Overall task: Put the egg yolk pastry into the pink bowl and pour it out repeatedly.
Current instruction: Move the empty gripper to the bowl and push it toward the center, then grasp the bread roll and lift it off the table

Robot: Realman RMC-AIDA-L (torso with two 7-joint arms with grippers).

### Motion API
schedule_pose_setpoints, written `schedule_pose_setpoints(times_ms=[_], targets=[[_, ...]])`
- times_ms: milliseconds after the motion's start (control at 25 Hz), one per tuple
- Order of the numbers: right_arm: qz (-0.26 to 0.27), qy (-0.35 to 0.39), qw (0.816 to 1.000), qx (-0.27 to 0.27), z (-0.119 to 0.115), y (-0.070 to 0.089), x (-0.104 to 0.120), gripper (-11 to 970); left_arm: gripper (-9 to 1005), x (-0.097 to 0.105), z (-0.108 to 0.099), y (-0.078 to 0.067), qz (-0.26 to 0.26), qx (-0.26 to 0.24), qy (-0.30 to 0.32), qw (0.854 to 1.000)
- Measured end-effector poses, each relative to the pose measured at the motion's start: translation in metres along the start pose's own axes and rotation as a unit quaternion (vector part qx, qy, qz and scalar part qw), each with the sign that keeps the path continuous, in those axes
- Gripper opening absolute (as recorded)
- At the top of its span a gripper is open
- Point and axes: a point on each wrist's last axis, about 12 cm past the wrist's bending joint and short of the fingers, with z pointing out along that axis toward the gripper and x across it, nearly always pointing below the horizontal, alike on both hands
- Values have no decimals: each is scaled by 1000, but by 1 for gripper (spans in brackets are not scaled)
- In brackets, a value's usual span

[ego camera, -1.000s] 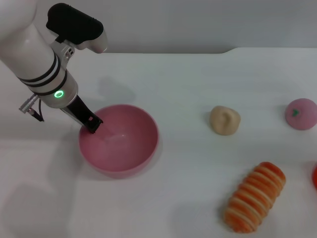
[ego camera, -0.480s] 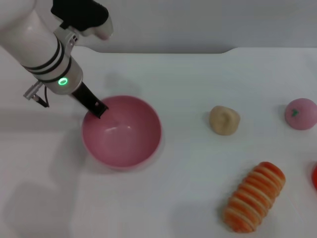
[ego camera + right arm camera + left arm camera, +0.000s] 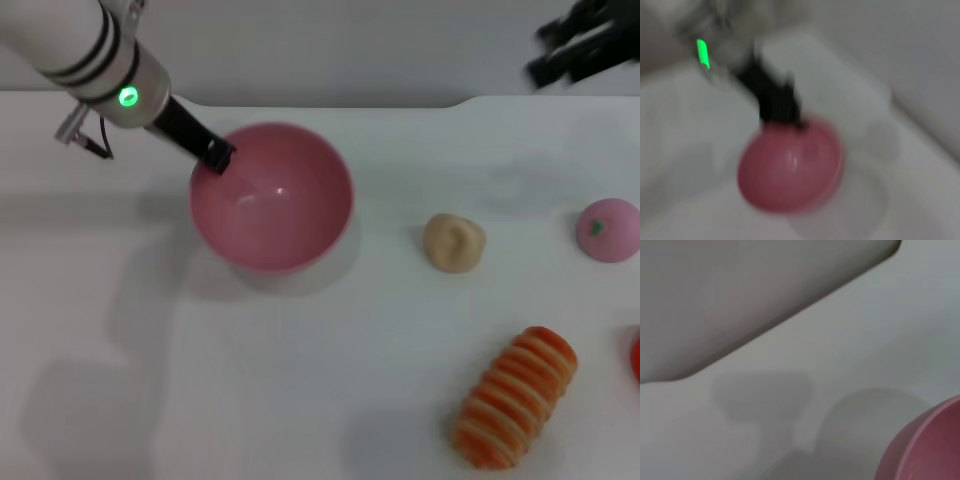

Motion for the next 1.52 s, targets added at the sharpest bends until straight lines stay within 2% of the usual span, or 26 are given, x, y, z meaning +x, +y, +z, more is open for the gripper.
schedule_pose_setpoints(times_ms=[120, 280, 320, 360, 480, 880, 1320, 1440, 1520], targets=[[-23, 75, 997, 22, 51, 3, -5, 568, 42, -8, -10, -1, -2, 9, -5, 1000], [-52, 145, 985, 75, 104, 7, 0, 565, 42, -18, -20, -5, 4, 17, -8, 1000], [-61, 167, 980, 90, 125, 9, 6, 565, 42, -19, -22, -6, 7, 17, -9, 1000], [-61, 167, 980, 90, 125, 9, 6, 564, 42, -20, -25, -7, 9, 16, -12, 1000], [-66, 180, 977, 95, 145, 9, 13, 562, 42, -23, -30, -8, 14, 16, -18, 1000], [-51, 203, 971, 116, 173, 9, 34, 555, 42, -25, -32, -12, 21, 18, -14, 1000], [-47, 211, 969, 120, 180, 9, 43, 548, 42, -25, -31, -15, 26, 18, -12, 999], [-48, 214, 968, 119, 181, 10, 44, 304, 42, -24, -31, -15, 26, 19, -11, 999], [-50, 217, 968, 117, 181, 10, 45, 268, 42, -24, -30, -14, 25, 19, -10, 999]])
